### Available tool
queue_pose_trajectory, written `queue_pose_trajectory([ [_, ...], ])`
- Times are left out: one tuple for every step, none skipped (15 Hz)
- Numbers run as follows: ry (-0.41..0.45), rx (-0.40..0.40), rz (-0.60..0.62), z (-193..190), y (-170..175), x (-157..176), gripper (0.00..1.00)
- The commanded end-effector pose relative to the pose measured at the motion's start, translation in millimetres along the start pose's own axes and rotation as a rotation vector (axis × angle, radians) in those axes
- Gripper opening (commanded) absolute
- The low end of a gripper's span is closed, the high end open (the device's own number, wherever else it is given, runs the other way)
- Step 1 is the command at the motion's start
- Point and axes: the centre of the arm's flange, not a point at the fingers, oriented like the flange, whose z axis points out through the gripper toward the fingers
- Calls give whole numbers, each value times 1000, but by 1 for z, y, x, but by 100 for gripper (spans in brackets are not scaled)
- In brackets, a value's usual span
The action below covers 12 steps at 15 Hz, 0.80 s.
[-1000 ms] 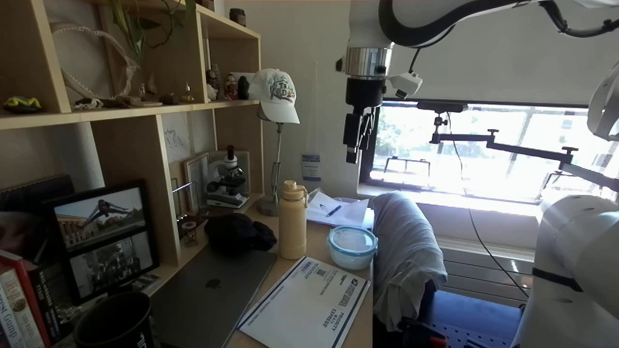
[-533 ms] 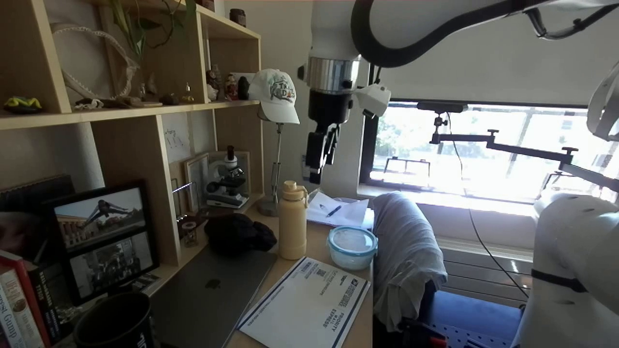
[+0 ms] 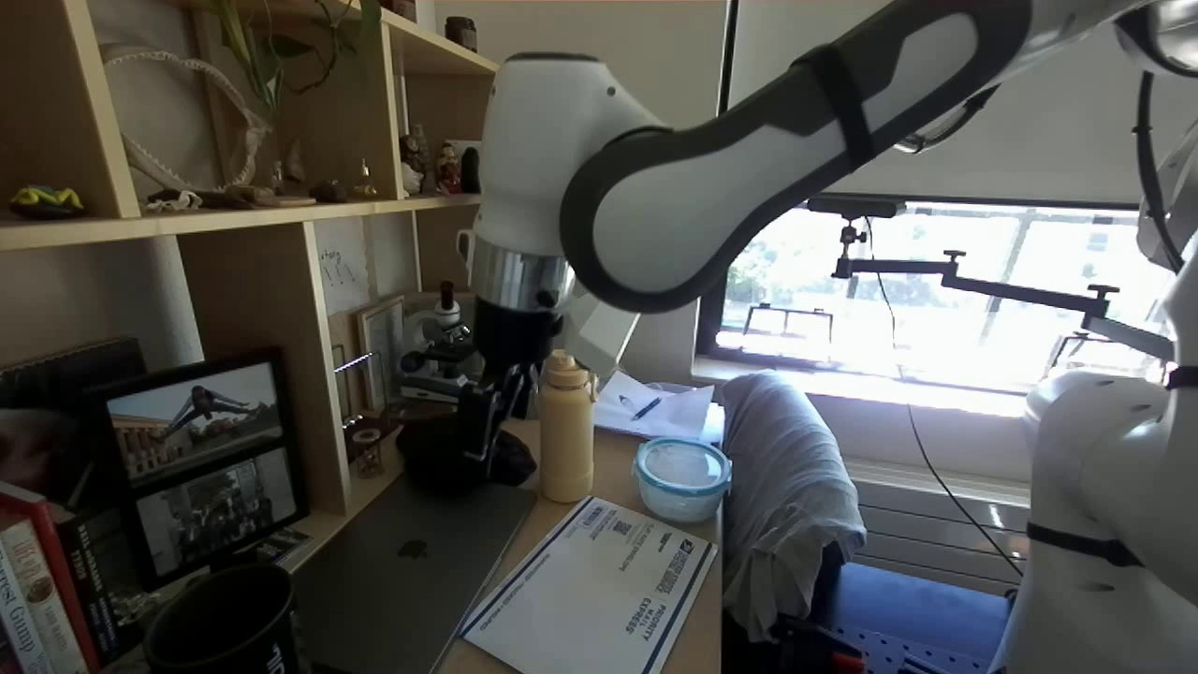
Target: Put the bowl on the paper and then open the laptop
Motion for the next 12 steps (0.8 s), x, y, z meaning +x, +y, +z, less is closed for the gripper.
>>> queue_pose_trajectory([
  [23,72,22,56,-20,18,100],
  [25,100,30,70,-26,20,100],
  [21,135,40,84,-32,22,100],
  [21,172,55,95,-38,23,100],
  [-5,212,72,104,-46,24,100],
  [-25,248,79,112,-54,24,100],
  [-58,284,82,119,-63,23,100],
  [-86,309,86,125,-71,23,100],
  [-113,330,83,131,-80,21,100],
  [-136,343,84,136,-86,19,100],
  [-155,355,79,143,-93,17,100],
  [-177,354,72,151,-97,13,100],
])
